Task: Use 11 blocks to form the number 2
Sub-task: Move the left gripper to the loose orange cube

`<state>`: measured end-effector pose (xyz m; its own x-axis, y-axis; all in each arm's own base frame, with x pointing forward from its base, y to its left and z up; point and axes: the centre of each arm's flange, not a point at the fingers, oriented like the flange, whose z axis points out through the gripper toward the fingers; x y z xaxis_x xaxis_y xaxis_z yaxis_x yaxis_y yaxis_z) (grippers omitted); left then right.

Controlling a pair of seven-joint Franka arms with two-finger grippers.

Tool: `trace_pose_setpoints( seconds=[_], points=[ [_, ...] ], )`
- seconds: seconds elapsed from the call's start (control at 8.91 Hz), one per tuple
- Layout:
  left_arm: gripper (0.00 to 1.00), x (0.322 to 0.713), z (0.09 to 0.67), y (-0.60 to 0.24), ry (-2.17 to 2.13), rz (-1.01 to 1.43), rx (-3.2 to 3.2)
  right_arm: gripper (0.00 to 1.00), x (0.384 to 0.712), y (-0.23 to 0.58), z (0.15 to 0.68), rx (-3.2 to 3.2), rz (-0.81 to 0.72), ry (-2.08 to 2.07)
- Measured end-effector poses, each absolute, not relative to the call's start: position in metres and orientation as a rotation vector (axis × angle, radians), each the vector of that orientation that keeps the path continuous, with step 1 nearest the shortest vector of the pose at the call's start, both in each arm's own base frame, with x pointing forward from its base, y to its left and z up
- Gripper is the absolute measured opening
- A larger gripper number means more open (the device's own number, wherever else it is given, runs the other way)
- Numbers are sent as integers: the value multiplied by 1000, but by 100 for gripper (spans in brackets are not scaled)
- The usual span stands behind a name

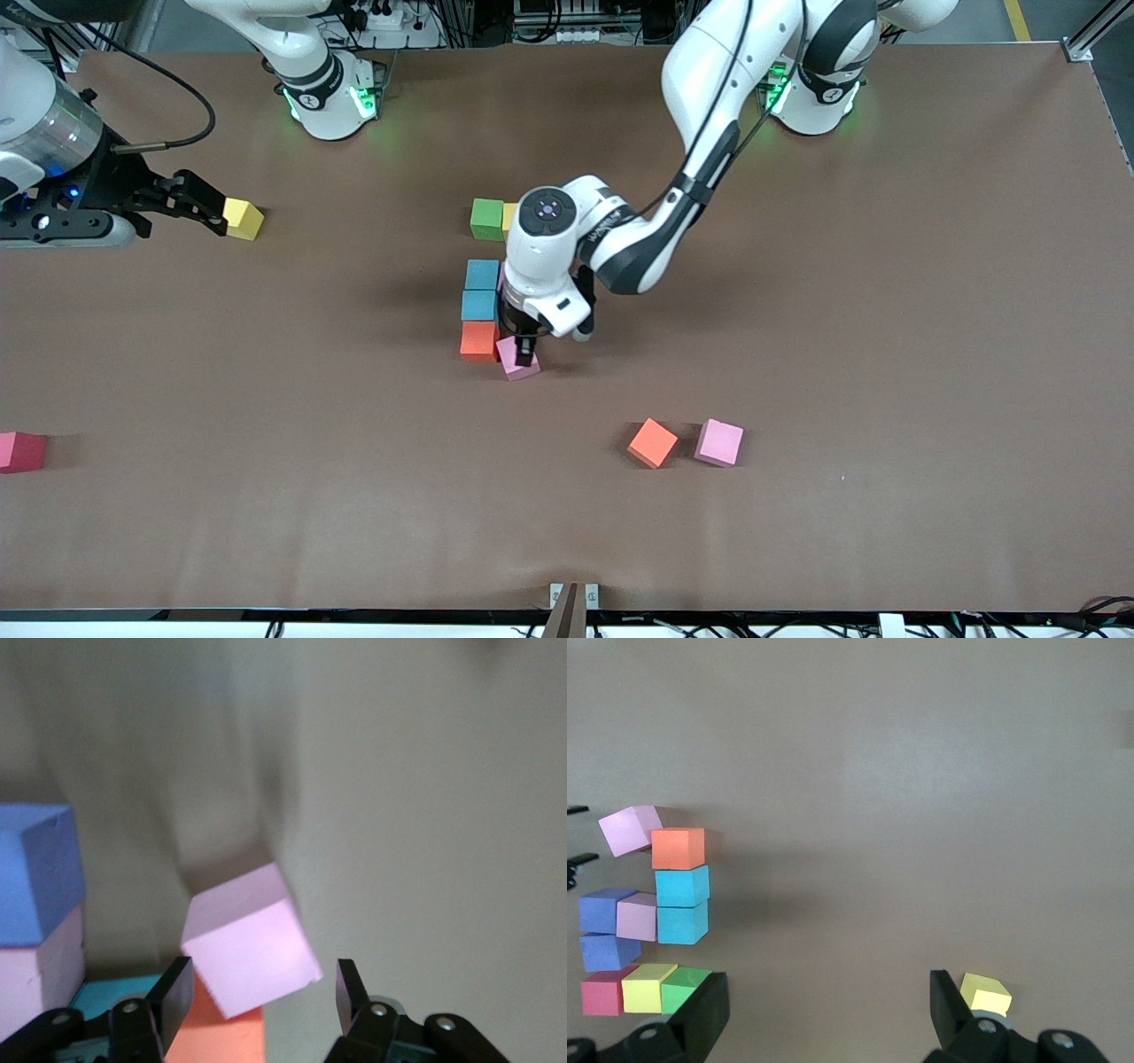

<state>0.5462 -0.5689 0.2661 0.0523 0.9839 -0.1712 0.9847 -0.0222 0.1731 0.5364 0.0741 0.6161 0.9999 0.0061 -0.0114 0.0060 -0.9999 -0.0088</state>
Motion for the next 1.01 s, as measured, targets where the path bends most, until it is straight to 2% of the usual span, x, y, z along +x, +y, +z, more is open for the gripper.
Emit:
trace_pose_setpoints(
  seconds=[0.45, 1.01],
  points=[
    [74, 613, 262, -490, 1984, 44, 2168, 100, 536, 74, 616, -3133, 17, -9],
    [74, 676, 260, -391, 1841, 96, 2353, 100, 536, 74, 616, -3133, 17, -9]
  ],
)
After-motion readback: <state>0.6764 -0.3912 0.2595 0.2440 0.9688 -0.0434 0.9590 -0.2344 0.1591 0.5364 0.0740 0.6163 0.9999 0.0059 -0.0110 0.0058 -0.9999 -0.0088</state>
